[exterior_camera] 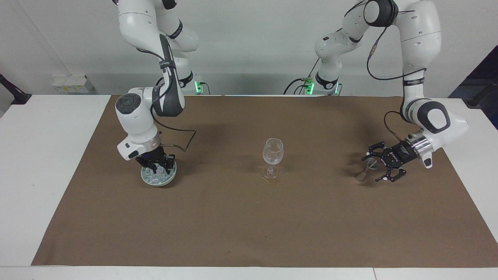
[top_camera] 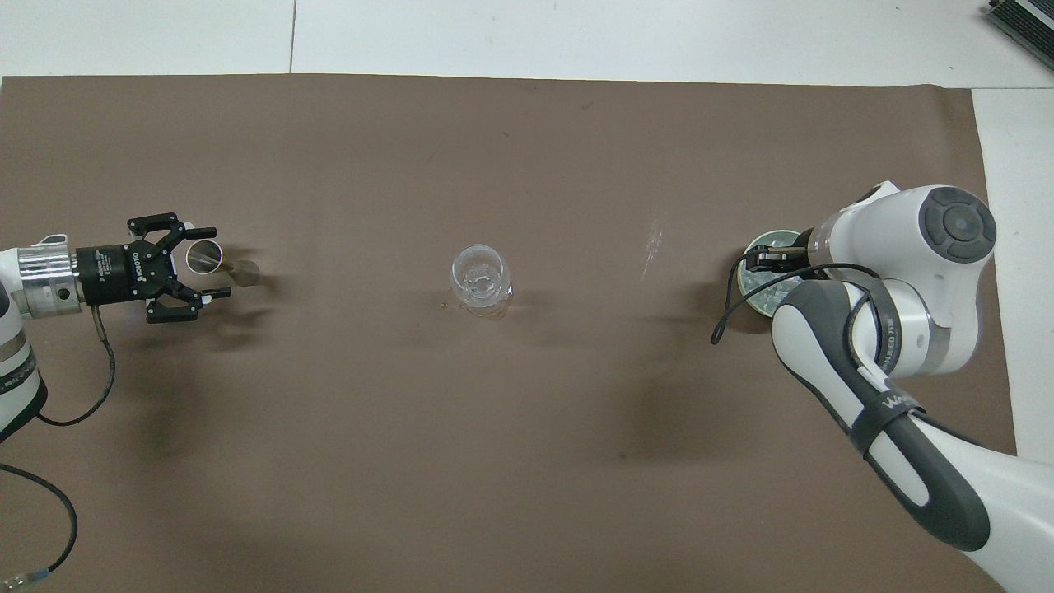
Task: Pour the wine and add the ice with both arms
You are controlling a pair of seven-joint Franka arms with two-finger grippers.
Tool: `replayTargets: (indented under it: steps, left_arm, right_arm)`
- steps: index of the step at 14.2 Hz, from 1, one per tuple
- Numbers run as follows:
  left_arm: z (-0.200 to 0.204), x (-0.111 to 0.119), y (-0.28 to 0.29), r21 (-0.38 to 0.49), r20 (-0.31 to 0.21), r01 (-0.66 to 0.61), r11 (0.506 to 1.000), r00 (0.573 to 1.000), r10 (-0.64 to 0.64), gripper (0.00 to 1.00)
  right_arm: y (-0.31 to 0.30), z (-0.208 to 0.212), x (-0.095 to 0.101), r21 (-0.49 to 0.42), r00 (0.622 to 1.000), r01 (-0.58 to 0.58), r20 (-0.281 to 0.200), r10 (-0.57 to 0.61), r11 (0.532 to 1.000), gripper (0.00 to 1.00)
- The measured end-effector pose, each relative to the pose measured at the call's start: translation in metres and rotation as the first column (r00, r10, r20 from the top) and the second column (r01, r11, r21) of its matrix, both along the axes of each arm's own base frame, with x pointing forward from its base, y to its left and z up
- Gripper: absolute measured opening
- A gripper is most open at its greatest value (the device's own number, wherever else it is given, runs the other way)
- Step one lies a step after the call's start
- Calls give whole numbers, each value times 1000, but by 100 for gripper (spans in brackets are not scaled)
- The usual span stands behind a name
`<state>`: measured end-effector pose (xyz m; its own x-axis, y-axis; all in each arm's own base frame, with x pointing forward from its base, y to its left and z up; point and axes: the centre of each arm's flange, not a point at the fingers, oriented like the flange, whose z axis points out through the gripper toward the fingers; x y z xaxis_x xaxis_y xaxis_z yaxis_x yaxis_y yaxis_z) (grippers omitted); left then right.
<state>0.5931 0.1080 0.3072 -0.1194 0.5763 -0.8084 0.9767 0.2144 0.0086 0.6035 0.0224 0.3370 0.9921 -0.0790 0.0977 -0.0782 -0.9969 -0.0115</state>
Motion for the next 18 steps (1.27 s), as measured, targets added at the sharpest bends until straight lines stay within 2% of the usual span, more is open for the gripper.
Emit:
replayTargets:
  steps: [1, 4, 6, 8, 10, 12, 14, 18]
  left_arm:
    - [16, 0, 0, 34, 19, 19, 999, 1000, -20, 100]
    - [60, -2, 4, 153, 66, 78, 985, 994, -89, 100]
    - [81, 2, 10, 253, 84, 127, 959, 985, -152, 100]
    - [99, 9, 12, 368, 86, 194, 910, 967, -241, 100]
    - [116, 17, -3, 467, 91, 276, 840, 930, -356, 100]
    - [130, 21, -23, 548, 100, 359, 756, 869, -485, 100]
    - [143, 20, -36, 619, 108, 430, 658, 782, -613, 100]
    - [172, 15, -62, 739, 95, 518, 431, 553, -828, 100]
  right_arm:
    - [0, 0, 0, 0, 1000, 1, -1, -1, 1000, 24]
    - [-5, 3, 1, -1, 1000, 8, 0, -8, 1000, 22]
    - [-7, 15, 0, -2, 1000, 12, 6, -12, 1000, 22]
    - [-8, 40, -2, -3, 1000, 15, 15, -15, 1000, 22]
    - [-12, 74, -9, -4, 1000, 21, 22, -21, 1000, 22]
    - [-13, 108, -20, -6, 999, 23, 37, -22, 1000, 22]
    - [-12, 139, -30, -6, 998, 22, 59, -21, 1000, 22]
    - [-16, 212, -57, -9, 998, 31, 55, -30, 999, 22]
